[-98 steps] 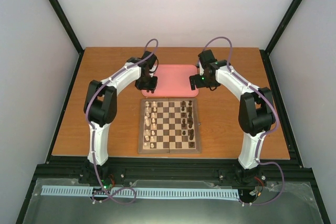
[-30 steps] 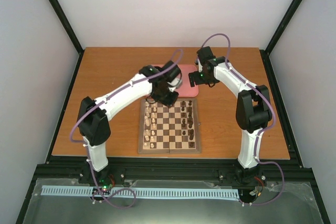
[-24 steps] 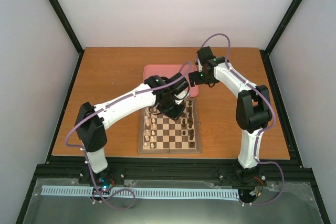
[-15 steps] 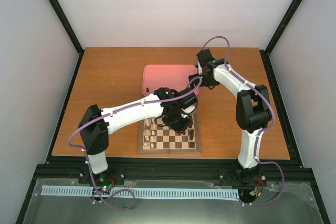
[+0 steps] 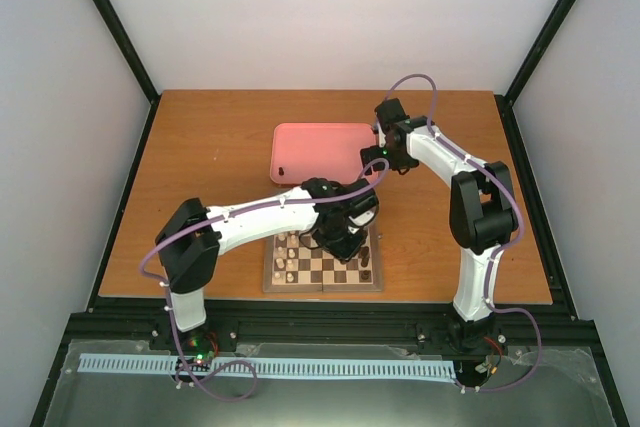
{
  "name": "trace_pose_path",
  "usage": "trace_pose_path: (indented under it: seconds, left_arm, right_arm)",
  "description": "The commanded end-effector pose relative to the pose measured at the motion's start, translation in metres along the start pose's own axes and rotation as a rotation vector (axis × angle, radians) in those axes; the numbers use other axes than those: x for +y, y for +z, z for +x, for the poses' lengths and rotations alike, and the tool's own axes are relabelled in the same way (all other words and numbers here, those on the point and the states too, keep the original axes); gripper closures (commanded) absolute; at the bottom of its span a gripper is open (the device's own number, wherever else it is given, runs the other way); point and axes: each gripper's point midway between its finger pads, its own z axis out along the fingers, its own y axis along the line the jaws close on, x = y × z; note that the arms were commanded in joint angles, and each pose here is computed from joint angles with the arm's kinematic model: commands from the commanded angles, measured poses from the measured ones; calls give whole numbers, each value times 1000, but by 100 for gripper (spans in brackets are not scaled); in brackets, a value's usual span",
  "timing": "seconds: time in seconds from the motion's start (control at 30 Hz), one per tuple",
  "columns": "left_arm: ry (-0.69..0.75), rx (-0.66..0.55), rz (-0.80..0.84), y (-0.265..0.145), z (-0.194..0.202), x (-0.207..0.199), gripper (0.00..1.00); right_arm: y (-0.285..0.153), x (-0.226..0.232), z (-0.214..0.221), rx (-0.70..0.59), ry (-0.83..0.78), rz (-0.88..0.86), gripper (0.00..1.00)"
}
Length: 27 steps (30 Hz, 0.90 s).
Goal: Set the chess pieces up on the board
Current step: Place the chess piece on the chessboard.
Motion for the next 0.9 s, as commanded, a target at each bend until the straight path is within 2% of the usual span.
trace_pose_path:
  seconds: [0.0,0.53,0.87]
  left_arm:
    - [4,-53,4,11,-17,-7,99]
    - [1,-39,-5,46,-22,-3,99]
    - [10,-26,6,51,-21,-4,96]
  right_arm:
    - [-9,0,-5,-38,0,5,0]
    - [2,2,-4,-22,-17,-5,0]
    - [5,2,-2,-15,-19,-4,0]
